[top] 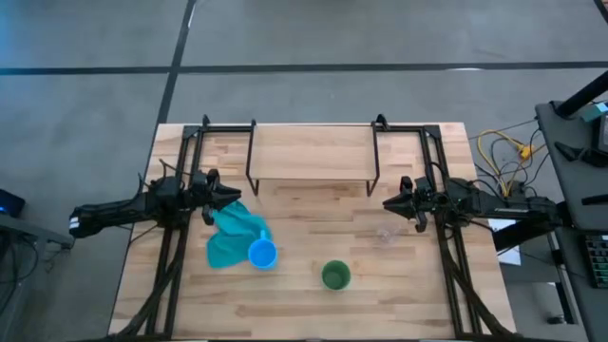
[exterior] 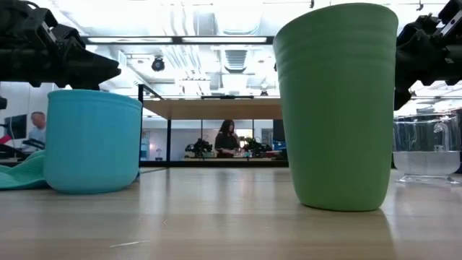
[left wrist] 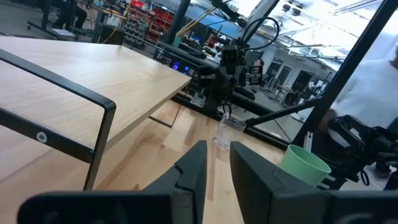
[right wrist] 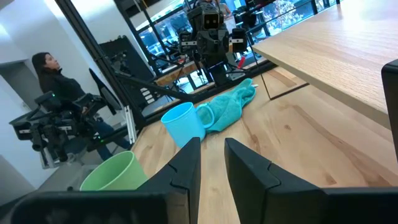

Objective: Stack small to large cups/mugs on shelf

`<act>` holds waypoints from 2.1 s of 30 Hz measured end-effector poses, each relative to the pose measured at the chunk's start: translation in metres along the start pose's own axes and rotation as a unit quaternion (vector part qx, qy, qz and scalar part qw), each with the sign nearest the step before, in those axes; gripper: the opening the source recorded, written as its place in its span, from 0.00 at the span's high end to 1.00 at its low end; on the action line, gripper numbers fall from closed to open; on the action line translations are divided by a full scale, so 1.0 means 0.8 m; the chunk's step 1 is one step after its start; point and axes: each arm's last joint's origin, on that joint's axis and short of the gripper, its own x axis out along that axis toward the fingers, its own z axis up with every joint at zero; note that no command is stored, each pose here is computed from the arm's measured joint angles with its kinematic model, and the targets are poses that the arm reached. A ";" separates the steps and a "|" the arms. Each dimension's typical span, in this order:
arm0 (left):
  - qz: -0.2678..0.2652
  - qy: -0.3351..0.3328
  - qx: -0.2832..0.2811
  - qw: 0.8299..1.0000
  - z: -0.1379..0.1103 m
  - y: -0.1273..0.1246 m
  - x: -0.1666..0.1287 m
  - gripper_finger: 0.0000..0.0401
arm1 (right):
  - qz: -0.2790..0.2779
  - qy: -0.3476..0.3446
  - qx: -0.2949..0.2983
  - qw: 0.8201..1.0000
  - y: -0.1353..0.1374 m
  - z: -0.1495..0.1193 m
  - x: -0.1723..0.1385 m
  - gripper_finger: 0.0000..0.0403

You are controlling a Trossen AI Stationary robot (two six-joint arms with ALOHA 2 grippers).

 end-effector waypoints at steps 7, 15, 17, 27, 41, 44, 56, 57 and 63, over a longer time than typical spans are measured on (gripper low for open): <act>0.000 0.000 0.000 1.000 0.000 0.000 0.000 0.86 | 0.000 0.000 0.000 1.000 0.000 0.000 0.000 0.83; 0.000 0.000 0.000 1.000 0.000 0.000 0.000 0.86 | 0.000 0.000 0.000 1.000 0.000 0.000 0.000 0.83; 0.000 0.000 0.000 1.000 0.000 0.000 0.000 0.86 | 0.000 0.000 0.000 1.000 0.000 0.000 0.000 0.83; 0.000 0.000 0.000 1.000 0.000 0.000 0.000 0.86 | 0.000 0.000 0.000 1.000 0.000 0.000 0.000 0.83; 0.001 0.000 0.083 0.997 0.000 0.000 0.000 0.86 | 0.011 -0.030 -0.005 0.999 0.003 0.007 0.000 0.83; 0.001 0.000 0.175 0.985 0.000 0.000 0.000 0.86 | -0.002 -0.047 -0.006 0.999 0.003 0.010 0.000 0.83; 0.004 -0.087 0.310 0.947 0.022 -0.009 -0.003 0.86 | 0.026 -0.016 -0.010 0.999 0.051 0.095 -0.022 0.83; 0.010 -0.094 0.295 0.951 0.028 -0.011 -0.004 0.86 | 0.014 0.004 -0.021 1.000 0.057 0.107 -0.025 0.83; 0.028 -0.134 0.272 0.953 0.064 -0.025 -0.013 0.86 | -0.053 0.178 -0.061 0.981 0.081 0.157 -0.022 0.83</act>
